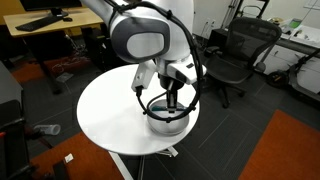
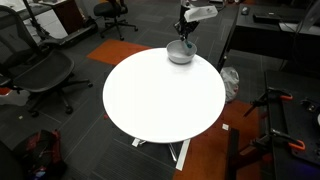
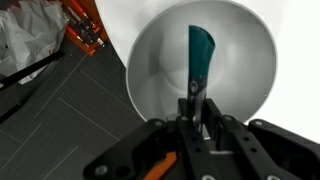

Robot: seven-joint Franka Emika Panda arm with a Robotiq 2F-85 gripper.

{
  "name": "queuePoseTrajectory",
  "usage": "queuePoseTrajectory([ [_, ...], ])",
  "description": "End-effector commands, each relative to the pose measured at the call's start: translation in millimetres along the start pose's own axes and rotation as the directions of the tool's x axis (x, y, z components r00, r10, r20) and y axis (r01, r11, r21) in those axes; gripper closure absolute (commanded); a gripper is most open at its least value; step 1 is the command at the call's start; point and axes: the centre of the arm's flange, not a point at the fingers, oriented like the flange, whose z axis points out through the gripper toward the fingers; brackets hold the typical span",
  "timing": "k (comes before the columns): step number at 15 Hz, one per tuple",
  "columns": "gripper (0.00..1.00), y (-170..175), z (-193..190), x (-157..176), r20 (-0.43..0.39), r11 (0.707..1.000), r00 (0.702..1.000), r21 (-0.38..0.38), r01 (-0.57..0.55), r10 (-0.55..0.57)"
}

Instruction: Put the green marker in the bowl

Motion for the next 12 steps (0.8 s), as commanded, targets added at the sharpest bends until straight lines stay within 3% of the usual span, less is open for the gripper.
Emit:
queuePoseTrajectory([
  [1, 0.49, -10, 4, 12, 0.011, 0.999, 0.999, 0.009, -0.037, 0.037],
  [7, 0.05, -8, -10, 15, 0.015, 0.999, 1.0, 0.049, -0.022, 0.021],
  [8, 0.0, -7, -13, 14, 0.011, 0.998, 1.0, 0.053, -0.018, 0.017],
  [12, 0.0, -3, -24, 12, 0.005, 0.998, 1.0, 0.06, -0.007, 0.006],
])
